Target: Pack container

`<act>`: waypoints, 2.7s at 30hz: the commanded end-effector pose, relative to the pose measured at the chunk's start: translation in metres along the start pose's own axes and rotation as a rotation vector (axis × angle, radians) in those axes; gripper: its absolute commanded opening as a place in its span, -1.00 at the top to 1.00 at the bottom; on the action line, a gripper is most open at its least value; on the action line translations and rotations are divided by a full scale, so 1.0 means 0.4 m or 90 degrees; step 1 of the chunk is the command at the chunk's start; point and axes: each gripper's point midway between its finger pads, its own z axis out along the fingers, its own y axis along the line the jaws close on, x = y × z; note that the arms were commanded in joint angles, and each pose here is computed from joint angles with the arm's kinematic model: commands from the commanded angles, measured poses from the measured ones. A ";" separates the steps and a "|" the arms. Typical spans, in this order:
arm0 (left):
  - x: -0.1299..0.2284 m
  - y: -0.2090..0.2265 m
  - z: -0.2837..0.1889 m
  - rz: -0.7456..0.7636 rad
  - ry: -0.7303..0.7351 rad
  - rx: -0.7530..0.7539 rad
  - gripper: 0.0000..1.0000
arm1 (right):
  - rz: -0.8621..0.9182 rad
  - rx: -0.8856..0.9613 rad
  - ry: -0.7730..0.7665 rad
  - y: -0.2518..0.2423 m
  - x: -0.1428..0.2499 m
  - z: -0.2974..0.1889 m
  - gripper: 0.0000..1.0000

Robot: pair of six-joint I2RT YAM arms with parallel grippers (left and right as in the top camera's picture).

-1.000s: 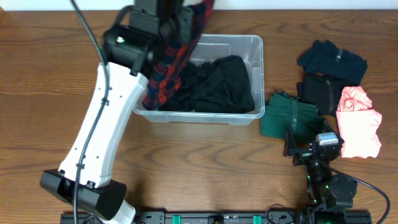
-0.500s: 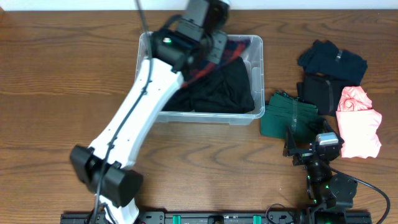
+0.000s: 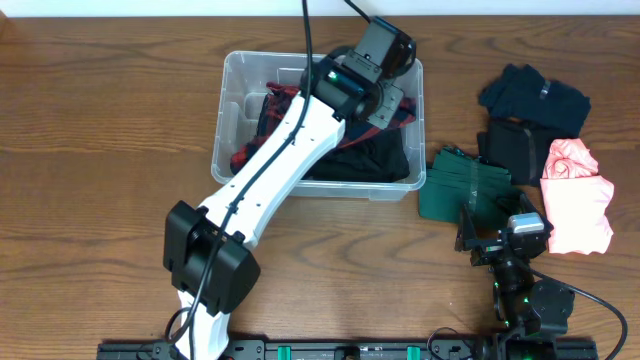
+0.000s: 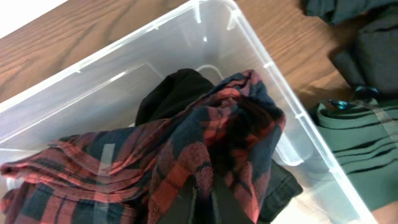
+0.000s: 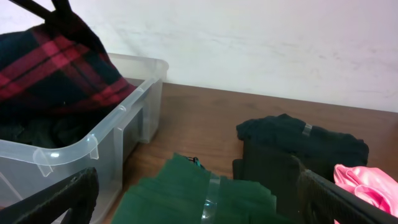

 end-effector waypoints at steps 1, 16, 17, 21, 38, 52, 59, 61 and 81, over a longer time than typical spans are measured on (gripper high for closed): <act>-0.002 -0.007 0.001 0.002 -0.002 -0.002 0.68 | 0.003 -0.001 0.000 0.001 0.002 0.000 -0.99; -0.015 0.001 -0.007 0.001 -0.015 -0.004 -0.13 | 0.003 0.000 0.000 0.001 0.003 0.000 -0.98; -0.008 0.003 -0.008 0.000 -0.008 -0.005 -0.12 | 0.003 -0.001 0.000 0.001 0.002 0.000 -0.98; 0.031 0.006 -0.011 0.003 0.032 -0.007 0.03 | 0.003 0.000 0.000 0.001 0.003 0.000 -0.98; 0.005 0.311 -0.379 -0.158 -0.099 -0.103 -0.74 | 0.003 -0.001 0.000 0.001 0.002 0.000 -0.98; 0.289 0.839 -0.623 -0.464 -0.096 -0.352 -0.96 | 0.003 0.000 0.000 0.001 0.003 0.000 -0.98; 0.372 0.931 -0.582 -0.532 -0.047 -0.374 -0.96 | 0.003 -0.001 0.000 0.001 0.002 0.000 -0.98; 0.386 0.945 -0.560 -0.539 -0.031 -0.372 -0.96 | 0.003 -0.001 0.000 0.001 0.002 0.000 -0.99; 0.439 1.003 -0.441 -0.564 0.034 -0.354 -0.96 | -0.005 -0.075 -0.035 0.051 -0.031 -0.004 -0.99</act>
